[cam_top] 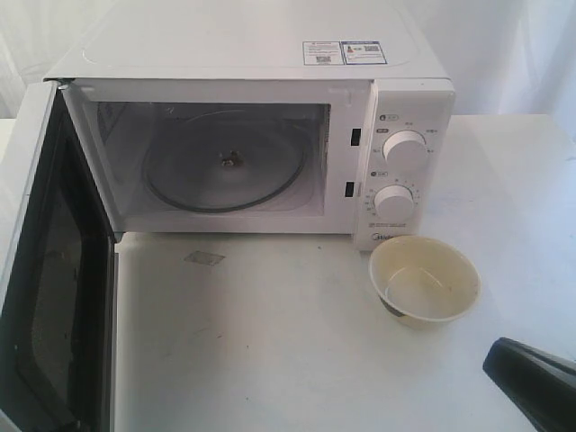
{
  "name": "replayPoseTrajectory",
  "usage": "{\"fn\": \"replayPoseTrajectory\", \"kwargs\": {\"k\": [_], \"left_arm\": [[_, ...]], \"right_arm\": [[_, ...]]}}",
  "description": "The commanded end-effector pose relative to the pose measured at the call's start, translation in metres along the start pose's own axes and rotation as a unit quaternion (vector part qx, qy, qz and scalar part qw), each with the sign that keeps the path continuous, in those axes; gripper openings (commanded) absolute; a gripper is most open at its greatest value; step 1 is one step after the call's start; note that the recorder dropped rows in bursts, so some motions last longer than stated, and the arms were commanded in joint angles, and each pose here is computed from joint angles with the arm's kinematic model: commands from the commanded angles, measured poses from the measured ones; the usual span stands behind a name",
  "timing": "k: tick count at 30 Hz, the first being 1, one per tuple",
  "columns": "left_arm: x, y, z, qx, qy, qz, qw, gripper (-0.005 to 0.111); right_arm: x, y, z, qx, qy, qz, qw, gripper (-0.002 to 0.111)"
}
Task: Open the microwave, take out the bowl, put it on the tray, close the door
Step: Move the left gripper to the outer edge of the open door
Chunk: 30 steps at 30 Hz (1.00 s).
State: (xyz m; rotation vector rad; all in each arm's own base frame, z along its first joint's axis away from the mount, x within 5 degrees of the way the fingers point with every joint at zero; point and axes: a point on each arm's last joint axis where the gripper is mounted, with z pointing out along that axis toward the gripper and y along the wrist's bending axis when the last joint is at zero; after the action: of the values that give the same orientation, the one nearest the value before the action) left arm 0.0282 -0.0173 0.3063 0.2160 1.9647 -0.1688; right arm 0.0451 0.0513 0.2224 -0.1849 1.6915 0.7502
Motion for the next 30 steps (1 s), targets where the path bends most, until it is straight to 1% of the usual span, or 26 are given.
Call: {"fn": "replayPoseTrajectory", "kwargs": {"k": [1,3,5,6,11,14,18,22,24,26,30], "left_arm": [[-0.003,-0.006,-0.005,0.030,0.008,-0.001,1.000,0.000],[-0.003,-0.006,-0.005,0.033,0.013,0.011,0.999,0.000],[-0.002,-0.007,-0.002,0.039,0.028,0.043,0.998,0.000],[-0.003,-0.006,0.001,0.041,0.036,0.050,0.997,0.000],[-0.010,-0.003,0.023,0.051,0.076,0.047,0.995,0.000],[-0.016,-0.003,0.034,0.065,0.079,0.063,0.993,0.000],[-0.025,-0.009,0.049,0.121,0.070,0.092,0.986,0.000],[-0.033,-0.013,0.062,0.167,0.068,0.115,0.977,0.000],[-0.041,-0.016,0.068,0.188,0.056,0.123,0.973,0.000],[-0.048,-0.018,0.073,0.210,0.042,0.124,0.969,0.000],[-0.056,-0.023,0.085,0.252,0.029,0.113,0.961,0.000]], "right_arm": [[0.003,0.003,0.000,-0.017,0.010,0.000,1.000,0.000],[0.003,0.003,0.000,-0.020,0.013,0.000,1.000,0.000],[0.003,0.003,0.000,-0.021,0.013,0.000,1.000,0.000],[0.003,0.003,0.000,-0.021,0.013,0.000,1.000,0.000],[0.003,0.003,0.000,-0.020,0.013,0.000,1.000,0.000],[0.003,0.003,0.000,-0.020,0.013,0.000,1.000,0.000],[0.003,0.003,0.000,-0.020,0.013,0.000,1.000,0.000],[0.003,0.003,0.000,-0.019,0.012,0.000,1.000,0.000],[0.003,0.003,0.000,-0.020,0.012,0.001,1.000,0.000],[0.003,0.003,0.000,-0.020,0.012,0.001,1.000,0.000],[0.002,0.004,0.000,-0.023,0.007,0.009,1.000,0.000]]}}
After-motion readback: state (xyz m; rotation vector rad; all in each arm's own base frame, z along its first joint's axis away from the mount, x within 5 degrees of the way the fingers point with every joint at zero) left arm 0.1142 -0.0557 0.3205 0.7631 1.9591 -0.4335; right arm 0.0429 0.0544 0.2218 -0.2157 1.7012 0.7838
